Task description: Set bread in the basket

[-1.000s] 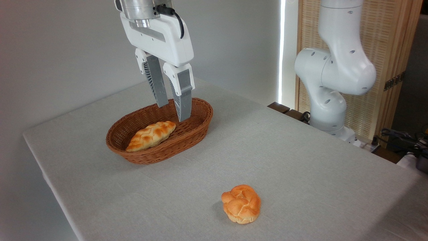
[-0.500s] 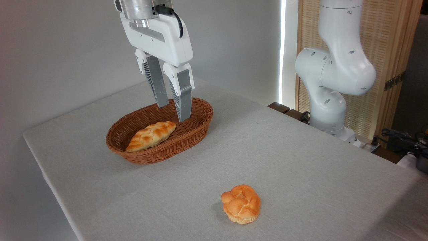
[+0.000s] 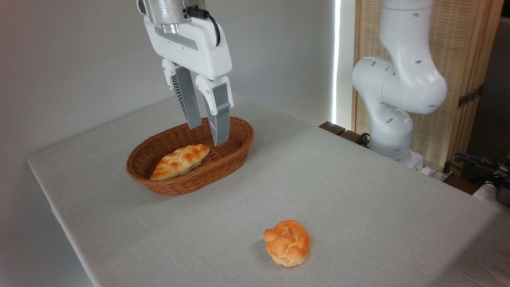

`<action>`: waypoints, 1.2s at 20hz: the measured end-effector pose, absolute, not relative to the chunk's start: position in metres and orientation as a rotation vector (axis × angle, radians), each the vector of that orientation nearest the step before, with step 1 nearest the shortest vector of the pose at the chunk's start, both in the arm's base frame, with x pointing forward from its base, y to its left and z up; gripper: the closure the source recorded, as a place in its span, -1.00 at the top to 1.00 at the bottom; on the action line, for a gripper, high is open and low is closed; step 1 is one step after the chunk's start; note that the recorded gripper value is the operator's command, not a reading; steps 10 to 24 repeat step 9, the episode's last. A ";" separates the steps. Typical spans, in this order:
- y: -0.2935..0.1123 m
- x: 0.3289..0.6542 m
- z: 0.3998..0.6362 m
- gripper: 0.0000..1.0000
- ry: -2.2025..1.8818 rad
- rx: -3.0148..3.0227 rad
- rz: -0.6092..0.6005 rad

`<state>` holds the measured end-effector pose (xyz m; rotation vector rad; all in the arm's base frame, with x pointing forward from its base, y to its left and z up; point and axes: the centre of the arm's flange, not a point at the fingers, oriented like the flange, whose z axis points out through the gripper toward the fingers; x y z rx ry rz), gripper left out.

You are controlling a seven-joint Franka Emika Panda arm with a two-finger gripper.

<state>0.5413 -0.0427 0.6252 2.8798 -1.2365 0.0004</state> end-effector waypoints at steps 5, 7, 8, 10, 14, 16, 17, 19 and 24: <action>-0.044 0.541 0.625 1.00 -1.241 2.878 0.000; -0.045 0.541 0.625 1.00 -1.242 2.877 0.000; -0.045 0.541 0.625 1.00 -1.242 2.877 0.000; -0.045 0.541 0.625 1.00 -1.242 2.877 0.000; -0.045 0.541 0.625 1.00 -1.242 2.877 0.000; -0.045 0.541 0.625 1.00 -1.242 2.877 0.000; -0.045 0.541 0.625 1.00 -1.242 2.877 0.000; -0.045 0.541 0.625 1.00 -1.242 2.877 0.000; -0.045 0.541 0.625 1.00 -1.242 2.877 0.000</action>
